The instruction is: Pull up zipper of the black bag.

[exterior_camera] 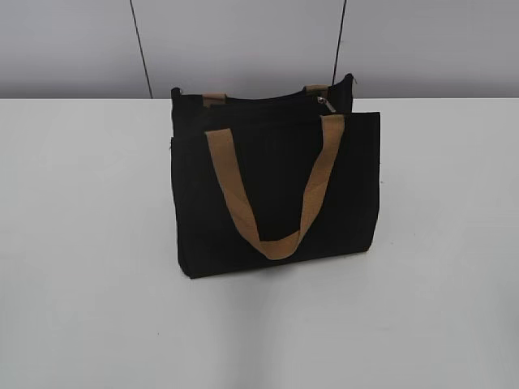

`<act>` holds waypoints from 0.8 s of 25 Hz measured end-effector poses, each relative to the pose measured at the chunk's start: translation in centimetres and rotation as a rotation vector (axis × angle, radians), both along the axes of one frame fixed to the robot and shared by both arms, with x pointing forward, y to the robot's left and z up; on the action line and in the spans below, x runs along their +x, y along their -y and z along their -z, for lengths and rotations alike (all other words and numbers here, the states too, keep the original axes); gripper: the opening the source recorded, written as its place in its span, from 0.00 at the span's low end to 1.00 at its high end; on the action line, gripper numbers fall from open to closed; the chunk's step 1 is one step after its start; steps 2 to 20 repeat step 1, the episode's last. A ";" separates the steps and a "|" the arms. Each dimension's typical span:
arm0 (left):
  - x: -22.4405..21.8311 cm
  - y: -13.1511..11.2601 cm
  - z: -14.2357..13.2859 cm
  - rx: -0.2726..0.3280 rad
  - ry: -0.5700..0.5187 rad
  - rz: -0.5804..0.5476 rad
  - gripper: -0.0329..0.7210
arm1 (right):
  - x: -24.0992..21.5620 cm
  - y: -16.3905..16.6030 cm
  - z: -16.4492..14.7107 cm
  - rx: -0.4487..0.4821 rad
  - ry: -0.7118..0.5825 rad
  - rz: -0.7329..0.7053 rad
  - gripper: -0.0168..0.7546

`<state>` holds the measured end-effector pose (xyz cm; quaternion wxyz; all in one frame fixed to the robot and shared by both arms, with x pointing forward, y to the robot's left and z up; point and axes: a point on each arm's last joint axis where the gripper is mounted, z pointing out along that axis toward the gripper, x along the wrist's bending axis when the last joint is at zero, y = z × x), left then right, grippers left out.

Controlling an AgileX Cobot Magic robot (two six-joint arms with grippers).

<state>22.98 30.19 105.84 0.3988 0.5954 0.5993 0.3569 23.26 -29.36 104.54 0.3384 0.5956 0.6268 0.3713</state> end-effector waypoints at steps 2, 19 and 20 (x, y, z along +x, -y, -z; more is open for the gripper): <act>0.0 0.0 0.0 0.000 0.000 0.000 0.60 | 0.0 0.0 0.0 0.000 0.000 0.000 0.47; 0.0 0.0 0.0 0.000 0.000 0.000 0.60 | 0.0 0.0 0.0 0.000 0.000 0.000 0.47; 0.0 0.0 0.0 0.000 0.000 0.000 0.60 | 0.0 0.0 0.0 0.000 0.000 0.000 0.47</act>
